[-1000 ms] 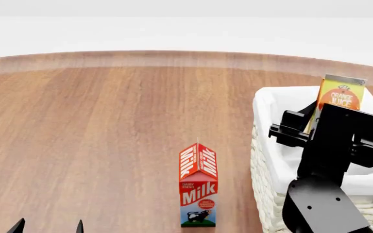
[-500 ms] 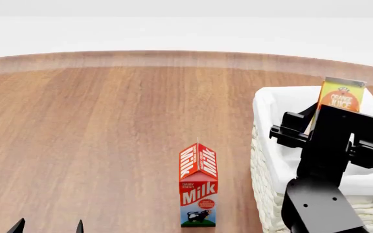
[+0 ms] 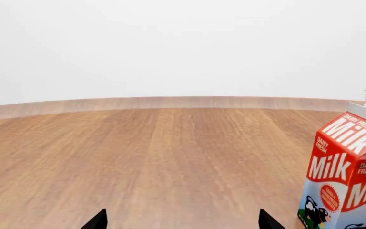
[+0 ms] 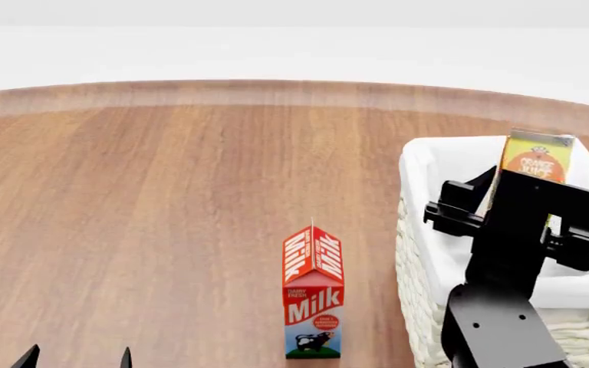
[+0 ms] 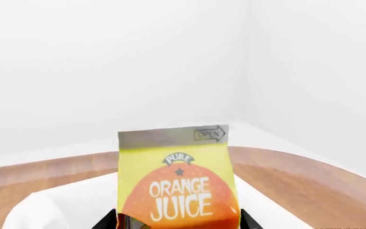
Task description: Pick up the orange juice, and put it in the basket.
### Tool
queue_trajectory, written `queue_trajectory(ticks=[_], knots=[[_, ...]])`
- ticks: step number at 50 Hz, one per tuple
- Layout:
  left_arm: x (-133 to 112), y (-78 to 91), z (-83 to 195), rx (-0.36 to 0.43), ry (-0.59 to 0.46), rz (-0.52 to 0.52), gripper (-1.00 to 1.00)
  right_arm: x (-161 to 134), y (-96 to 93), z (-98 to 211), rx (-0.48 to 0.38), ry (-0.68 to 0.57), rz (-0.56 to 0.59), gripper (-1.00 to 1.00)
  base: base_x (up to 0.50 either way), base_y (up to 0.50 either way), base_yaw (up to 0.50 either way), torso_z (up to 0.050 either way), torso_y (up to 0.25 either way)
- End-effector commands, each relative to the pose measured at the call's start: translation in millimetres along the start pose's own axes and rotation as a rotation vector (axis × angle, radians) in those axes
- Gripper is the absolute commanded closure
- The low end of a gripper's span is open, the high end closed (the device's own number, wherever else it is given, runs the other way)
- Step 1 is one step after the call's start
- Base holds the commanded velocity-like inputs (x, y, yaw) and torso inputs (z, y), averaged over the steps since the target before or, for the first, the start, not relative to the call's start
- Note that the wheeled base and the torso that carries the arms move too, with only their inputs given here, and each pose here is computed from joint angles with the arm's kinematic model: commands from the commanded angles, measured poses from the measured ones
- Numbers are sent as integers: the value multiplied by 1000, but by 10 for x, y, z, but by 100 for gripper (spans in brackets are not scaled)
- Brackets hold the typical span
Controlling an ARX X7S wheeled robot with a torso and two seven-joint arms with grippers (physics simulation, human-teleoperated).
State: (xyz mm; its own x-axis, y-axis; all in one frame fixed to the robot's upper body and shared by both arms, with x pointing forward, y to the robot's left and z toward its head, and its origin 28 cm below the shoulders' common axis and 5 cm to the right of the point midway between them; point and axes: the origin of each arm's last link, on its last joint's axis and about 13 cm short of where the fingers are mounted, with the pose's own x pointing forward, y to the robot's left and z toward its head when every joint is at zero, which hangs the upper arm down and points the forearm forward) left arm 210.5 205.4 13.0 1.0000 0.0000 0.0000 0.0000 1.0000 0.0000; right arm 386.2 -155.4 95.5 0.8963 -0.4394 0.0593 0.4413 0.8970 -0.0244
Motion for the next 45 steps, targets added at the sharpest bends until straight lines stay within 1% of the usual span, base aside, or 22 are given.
queue_trajectory(ticks=[1, 17, 22, 26, 31, 32, 36, 45], knots=[[0, 0, 0, 0, 0, 0, -100, 28, 35, 51, -35, -31, 17, -100, 0, 0, 0, 0, 0], [0, 0, 0, 0, 0, 0, -100, -11, 36, 88, -24, -39, 30, -100, 0, 0, 0, 0, 0], [0, 0, 0, 0, 0, 0, -100, -64, 27, 162, 16, -84, 49, -100, 0, 0, 0, 0, 0], [0, 0, 0, 0, 0, 0, -100, -137, 6, 195, 1, -141, 82, -100, 0, 0, 0, 0, 0], [0, 0, 0, 0, 0, 0, -100, -158, -26, 250, 7, -168, 98, -100, 0, 0, 0, 0, 0], [0, 0, 0, 0, 0, 0, -100, -185, -40, 281, 24, -175, 106, -100, 0, 0, 0, 0, 0], [0, 0, 0, 0, 0, 0, -100, -252, -62, 370, 36, -210, 138, -100, 0, 0, 0, 0, 0], [0, 0, 0, 0, 0, 0, -100, -449, -87, 541, 45, -271, 207, -100, 0, 0, 0, 0, 0]])
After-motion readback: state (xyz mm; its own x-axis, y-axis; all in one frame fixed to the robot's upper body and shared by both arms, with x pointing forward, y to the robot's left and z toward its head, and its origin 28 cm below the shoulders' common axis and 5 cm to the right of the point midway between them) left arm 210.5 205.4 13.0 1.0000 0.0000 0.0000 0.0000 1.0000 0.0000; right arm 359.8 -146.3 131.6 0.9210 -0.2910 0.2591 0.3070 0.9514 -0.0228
